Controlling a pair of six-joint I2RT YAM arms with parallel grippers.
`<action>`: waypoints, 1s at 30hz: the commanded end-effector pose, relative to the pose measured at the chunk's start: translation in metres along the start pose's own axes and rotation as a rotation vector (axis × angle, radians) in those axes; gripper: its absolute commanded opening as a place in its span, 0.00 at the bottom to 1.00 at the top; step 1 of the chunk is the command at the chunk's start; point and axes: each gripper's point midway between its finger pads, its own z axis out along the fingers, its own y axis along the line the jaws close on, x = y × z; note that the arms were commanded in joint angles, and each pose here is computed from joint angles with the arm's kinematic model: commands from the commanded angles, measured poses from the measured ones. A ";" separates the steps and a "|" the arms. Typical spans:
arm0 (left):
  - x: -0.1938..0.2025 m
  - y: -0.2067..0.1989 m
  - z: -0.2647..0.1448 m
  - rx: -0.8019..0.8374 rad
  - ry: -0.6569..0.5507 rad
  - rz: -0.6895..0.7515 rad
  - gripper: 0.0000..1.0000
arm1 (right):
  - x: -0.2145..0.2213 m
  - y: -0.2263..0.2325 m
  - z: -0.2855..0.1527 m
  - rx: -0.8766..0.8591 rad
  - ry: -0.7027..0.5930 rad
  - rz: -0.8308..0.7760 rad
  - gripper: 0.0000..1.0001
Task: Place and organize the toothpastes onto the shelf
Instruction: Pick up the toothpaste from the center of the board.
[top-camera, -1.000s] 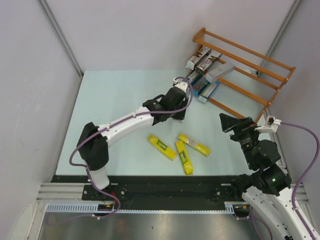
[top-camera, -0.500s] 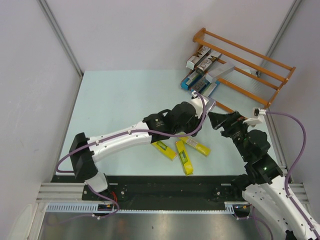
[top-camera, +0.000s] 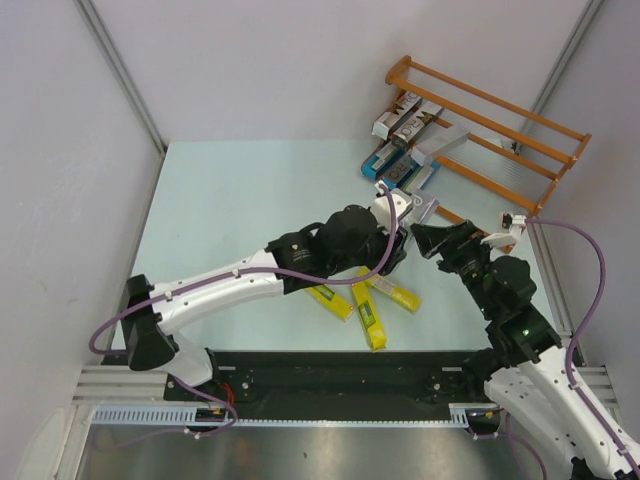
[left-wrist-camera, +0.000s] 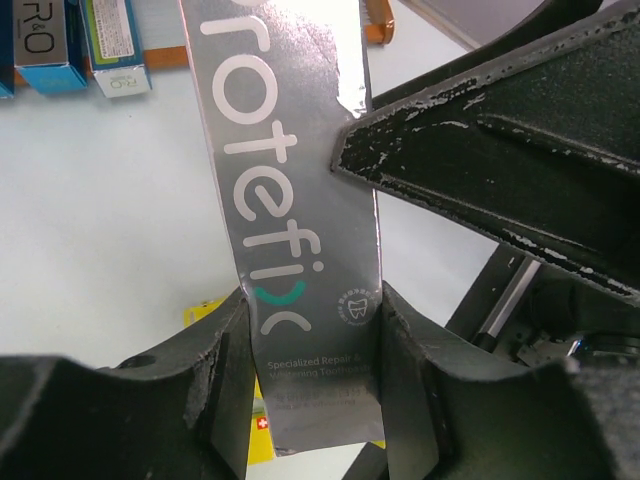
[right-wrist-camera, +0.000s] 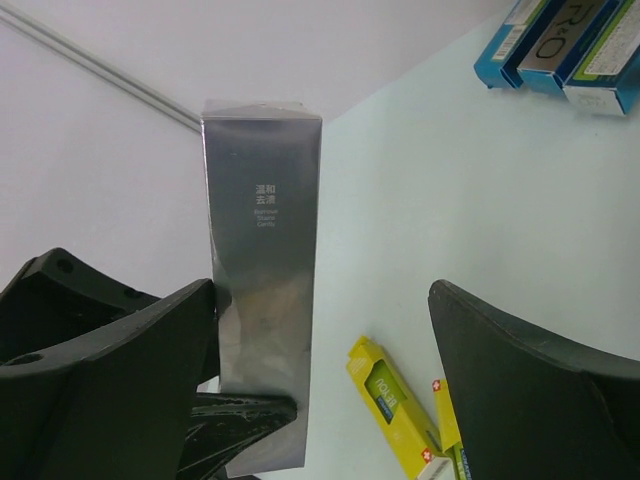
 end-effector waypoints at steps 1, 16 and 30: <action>-0.035 -0.019 -0.016 0.088 -0.122 0.021 0.38 | -0.005 0.013 0.001 -0.061 -0.021 0.022 0.91; -0.036 -0.028 -0.017 0.099 -0.121 0.073 0.49 | -0.010 0.025 -0.008 -0.122 -0.029 0.015 0.29; -0.066 -0.009 -0.042 0.033 -0.217 -0.025 1.00 | -0.031 0.018 -0.029 -0.091 -0.129 0.023 0.28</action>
